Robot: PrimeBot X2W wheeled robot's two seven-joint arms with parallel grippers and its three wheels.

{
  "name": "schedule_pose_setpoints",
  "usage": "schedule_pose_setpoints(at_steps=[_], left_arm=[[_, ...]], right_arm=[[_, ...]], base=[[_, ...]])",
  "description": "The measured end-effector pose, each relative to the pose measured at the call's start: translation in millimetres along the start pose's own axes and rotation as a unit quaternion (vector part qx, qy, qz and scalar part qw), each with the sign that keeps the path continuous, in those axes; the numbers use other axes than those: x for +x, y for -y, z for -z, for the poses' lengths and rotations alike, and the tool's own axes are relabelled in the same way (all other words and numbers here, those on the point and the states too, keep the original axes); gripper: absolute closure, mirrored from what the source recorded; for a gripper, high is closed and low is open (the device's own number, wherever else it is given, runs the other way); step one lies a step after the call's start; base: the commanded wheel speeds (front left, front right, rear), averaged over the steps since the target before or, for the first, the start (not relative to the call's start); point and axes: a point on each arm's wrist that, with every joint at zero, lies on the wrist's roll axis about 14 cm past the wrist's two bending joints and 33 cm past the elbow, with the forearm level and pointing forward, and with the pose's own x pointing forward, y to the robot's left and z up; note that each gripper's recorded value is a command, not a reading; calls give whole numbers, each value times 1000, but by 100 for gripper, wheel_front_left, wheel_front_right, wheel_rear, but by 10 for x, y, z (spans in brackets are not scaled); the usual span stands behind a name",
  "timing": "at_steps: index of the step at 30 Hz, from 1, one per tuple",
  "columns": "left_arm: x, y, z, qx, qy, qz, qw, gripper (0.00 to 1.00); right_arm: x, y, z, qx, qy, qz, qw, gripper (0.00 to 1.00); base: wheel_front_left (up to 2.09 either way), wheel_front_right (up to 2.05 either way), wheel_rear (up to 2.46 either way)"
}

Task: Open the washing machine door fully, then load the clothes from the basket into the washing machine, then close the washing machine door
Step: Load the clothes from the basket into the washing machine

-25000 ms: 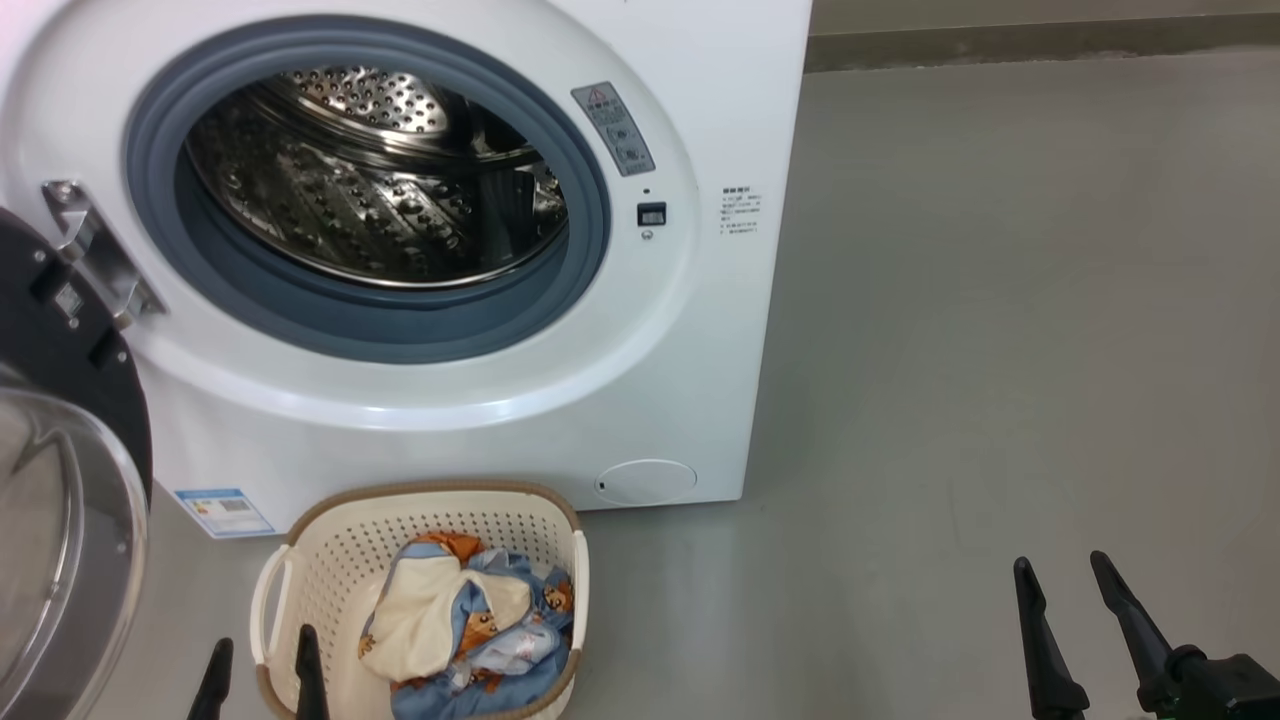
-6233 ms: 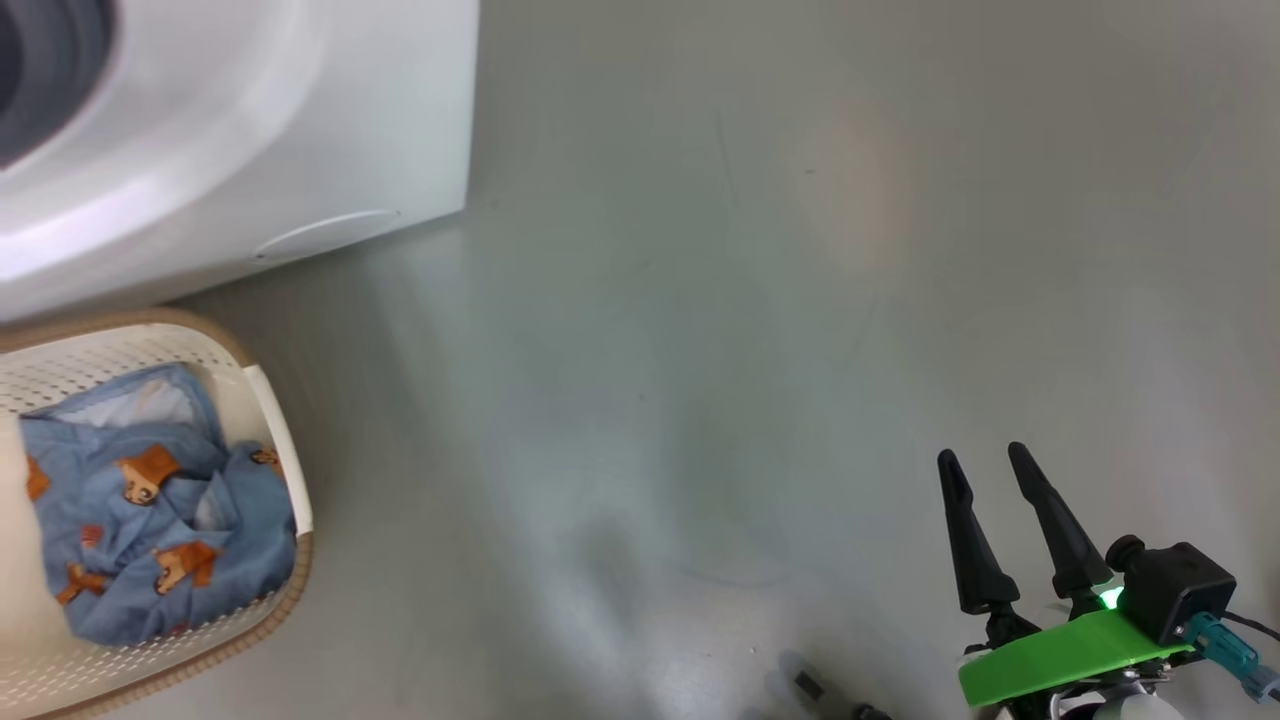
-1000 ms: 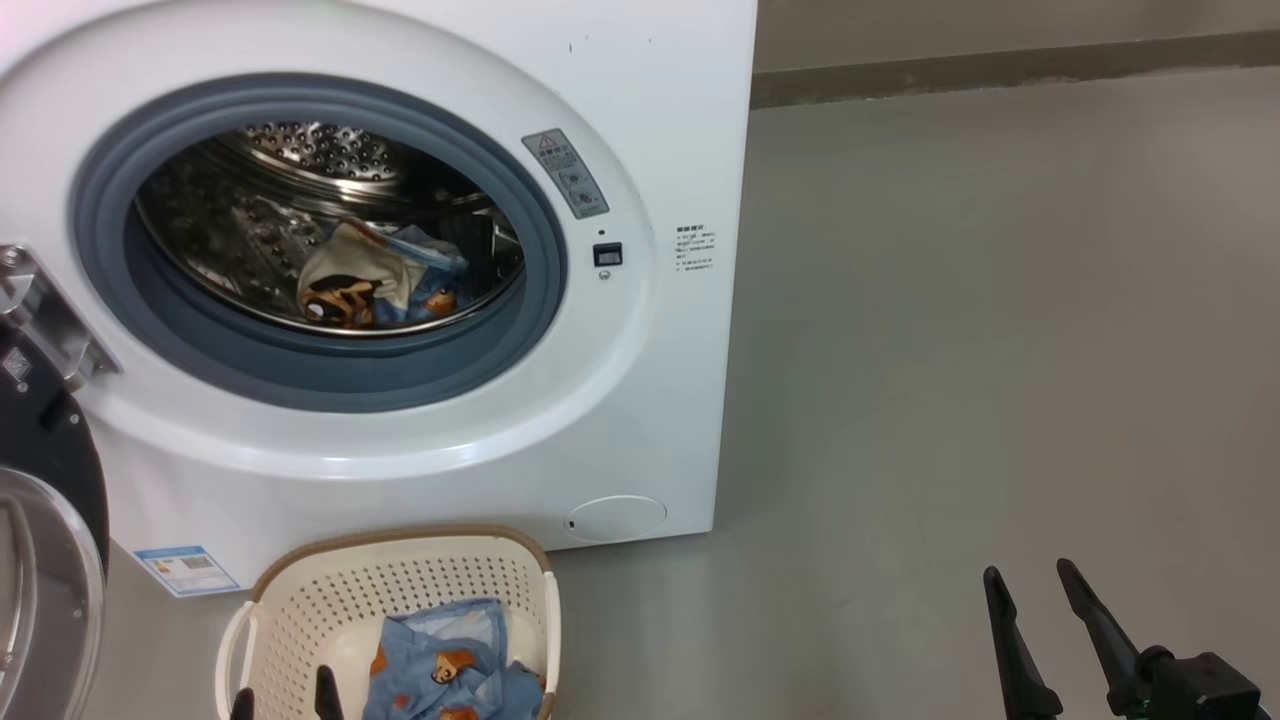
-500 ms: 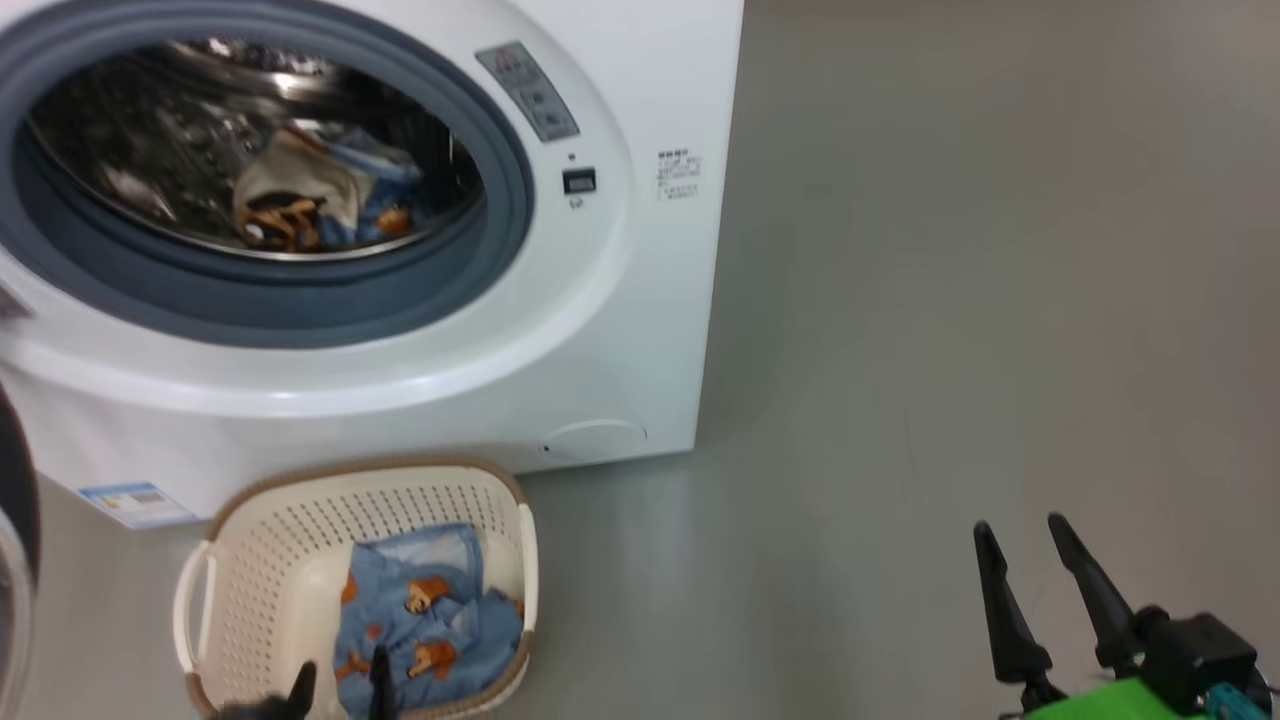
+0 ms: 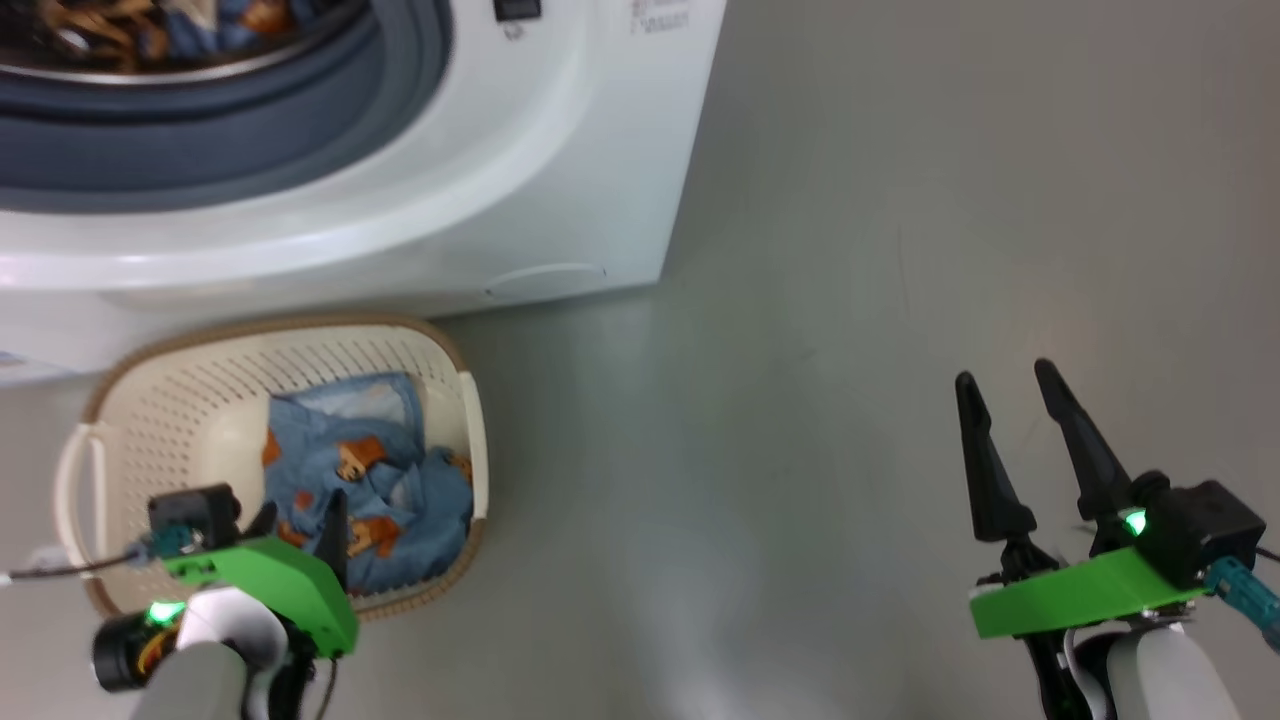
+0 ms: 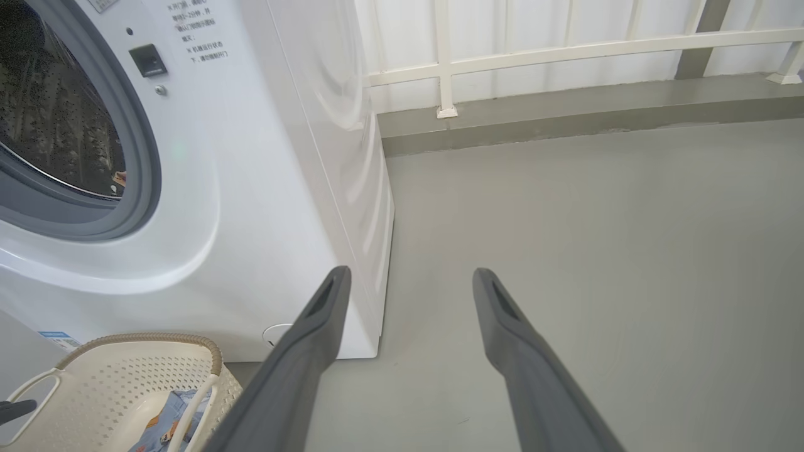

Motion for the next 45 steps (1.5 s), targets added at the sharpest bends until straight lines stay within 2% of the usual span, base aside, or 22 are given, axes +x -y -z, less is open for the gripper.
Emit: schedule_pose_setpoints(at_steps=[7, 16, 24, 32, 45], left_arm=[[431, -206, 437, 4, -108, -14, 994, 0], [881, -327, 872, -9, -189, -30, 981, 0], [1174, -420, 1102, -16, -224, -39, 974, 0], [1258, -524, 1372, -16, -260, -51, 964, 0], [1431, -493, 1476, -15, -269, -45, 962, 0]], right_arm=[[221, 112, 277, 1, -26, 12, 1000, 0], [317, 328, 655, -7, -65, 36, 997, 0], [415, 482, 875, -12, -81, 52, 995, 0], [426, 607, 1049, -20, -99, 65, 993, 0], [392, 707, 1181, -27, -115, 76, 990, 0]], base=[[0, 0, 0], [0, 0, 0], [0, 0, 0], [0, 0, 0], [0, 0, 0]])
